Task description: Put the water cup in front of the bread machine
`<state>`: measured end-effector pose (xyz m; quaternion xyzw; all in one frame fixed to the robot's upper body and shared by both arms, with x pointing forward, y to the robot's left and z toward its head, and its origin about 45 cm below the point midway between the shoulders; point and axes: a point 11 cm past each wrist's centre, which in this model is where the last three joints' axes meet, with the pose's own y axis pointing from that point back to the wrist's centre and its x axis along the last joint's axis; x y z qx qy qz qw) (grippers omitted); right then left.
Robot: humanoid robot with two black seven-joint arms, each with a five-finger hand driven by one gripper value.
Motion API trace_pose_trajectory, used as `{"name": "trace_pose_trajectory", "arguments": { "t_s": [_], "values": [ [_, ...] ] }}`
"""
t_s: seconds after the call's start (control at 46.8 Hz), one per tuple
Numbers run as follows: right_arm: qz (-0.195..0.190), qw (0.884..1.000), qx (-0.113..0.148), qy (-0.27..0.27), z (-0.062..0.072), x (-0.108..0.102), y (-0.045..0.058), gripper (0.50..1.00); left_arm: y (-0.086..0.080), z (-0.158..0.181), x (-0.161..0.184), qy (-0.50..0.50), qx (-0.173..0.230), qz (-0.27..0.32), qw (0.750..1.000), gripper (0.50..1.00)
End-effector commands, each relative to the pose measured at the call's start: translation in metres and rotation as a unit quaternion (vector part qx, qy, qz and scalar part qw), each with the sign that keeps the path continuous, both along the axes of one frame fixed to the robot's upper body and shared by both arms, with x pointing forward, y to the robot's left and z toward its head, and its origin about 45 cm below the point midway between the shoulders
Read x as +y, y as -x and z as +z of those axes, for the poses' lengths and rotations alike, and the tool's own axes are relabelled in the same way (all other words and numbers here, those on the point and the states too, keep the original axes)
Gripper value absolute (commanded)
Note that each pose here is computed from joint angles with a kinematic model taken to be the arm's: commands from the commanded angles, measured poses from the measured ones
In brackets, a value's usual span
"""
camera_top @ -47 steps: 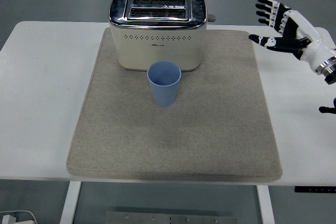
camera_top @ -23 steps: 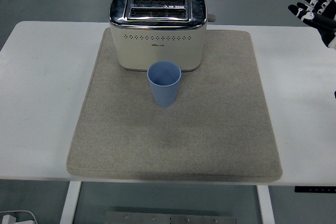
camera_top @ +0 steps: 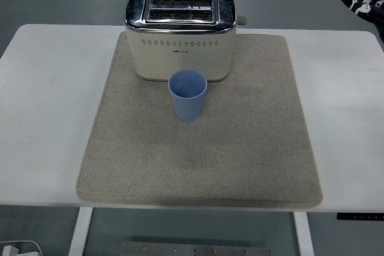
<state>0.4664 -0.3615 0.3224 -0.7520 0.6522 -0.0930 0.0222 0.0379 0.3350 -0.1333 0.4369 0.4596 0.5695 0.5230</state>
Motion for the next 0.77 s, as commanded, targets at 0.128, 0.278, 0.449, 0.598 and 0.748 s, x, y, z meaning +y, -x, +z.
{"name": "trace_pose_trajectory", "arguments": {
  "t_s": [0.128, 0.278, 0.449, 0.598, 0.748],
  "values": [
    [-0.016, 1.0, 0.003, 0.002, -0.003, -0.009, -0.003, 0.913, 0.0, 0.0, 0.0, 0.0, 0.0, 0.001, 1.0, 1.0],
    [-0.016, 1.0, 0.004, -0.001, -0.005, -0.006, -0.004, 0.913, 0.0, 0.0, 0.0, 0.0, 0.0, 0.0, 1.0, 1.0],
    [-0.001, 1.0, 0.02, -0.011, -0.021, 0.015, -0.005, 0.913, 0.0, 0.0, 0.0, 0.0, 0.0, 0.001, 1.0, 1.0],
    [-0.008, 0.998, 0.055, -0.031, -0.054, 0.03, -0.006, 0.913, 0.0, 0.0, 0.0, 0.0, 0.0, 0.0, 1.0, 1.0],
    [-0.02, 0.995, 0.09, -0.042, -0.079, 0.041, -0.011, 0.913, 0.0, 0.0, 0.0, 0.0, 0.0, 0.0, 1.0, 1.0]
  ]
}}
